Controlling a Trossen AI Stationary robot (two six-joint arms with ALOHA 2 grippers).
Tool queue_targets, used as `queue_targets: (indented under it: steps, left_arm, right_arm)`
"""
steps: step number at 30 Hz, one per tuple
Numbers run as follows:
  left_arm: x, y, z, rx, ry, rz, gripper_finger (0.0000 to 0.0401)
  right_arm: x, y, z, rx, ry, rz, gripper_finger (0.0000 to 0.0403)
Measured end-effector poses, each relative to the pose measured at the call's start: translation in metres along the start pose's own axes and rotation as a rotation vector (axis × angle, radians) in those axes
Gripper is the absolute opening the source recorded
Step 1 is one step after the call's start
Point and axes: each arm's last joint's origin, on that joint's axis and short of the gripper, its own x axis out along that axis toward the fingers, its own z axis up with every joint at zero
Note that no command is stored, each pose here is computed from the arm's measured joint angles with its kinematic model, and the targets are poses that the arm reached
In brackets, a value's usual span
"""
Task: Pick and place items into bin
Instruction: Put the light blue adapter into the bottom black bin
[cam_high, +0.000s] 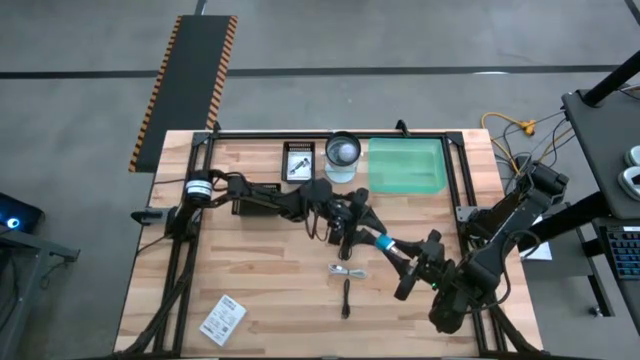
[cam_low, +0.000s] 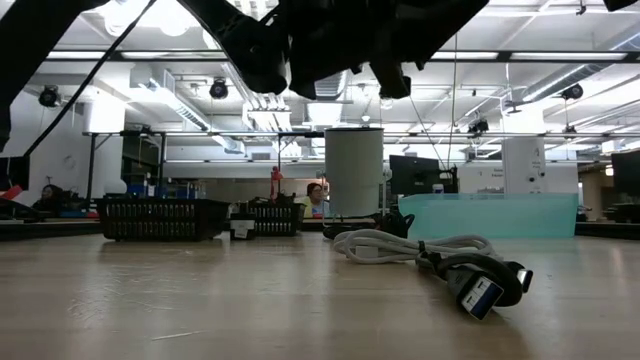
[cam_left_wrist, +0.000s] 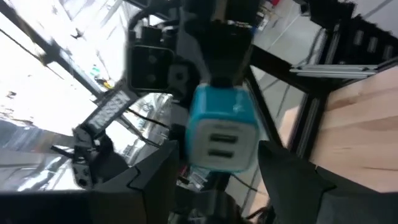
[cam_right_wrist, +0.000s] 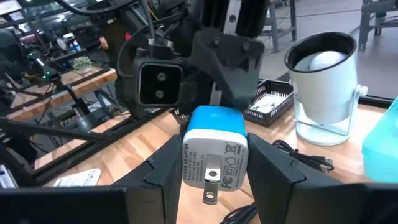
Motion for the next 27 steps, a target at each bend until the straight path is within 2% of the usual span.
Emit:
queue_targets:
  steps: [11,14,20,24,27]
  left_arm:
    - [0.006,-0.004,0.009,-0.001,-0.030,-0.003,0.0201]
    - [0.007,-0.004,0.010,-0.001,-0.032,-0.002,0.0187]
    - [0.007,-0.004,0.010,0.012,-0.034,-0.002,0.0133]
    - [0.008,-0.004,0.011,-0.029,-0.037,0.005,0.0133]
    - [0.008,-0.003,0.012,-0.037,-0.038,0.006,0.0133]
  right_arm:
    - [0.000,0.000,0.000,-0.001,0.002,0.002,0.0132]
    - [0.000,0.001,0.000,-0.004,0.007,0.003,0.0132]
    - [0.000,0.001,0.000,0.005,0.013,0.006,0.0132]
    - [0.000,0.002,0.000,0.015,0.013,0.007,0.0137]
    - [0.000,0.001,0.000,-0.019,0.016,0.008,0.0159]
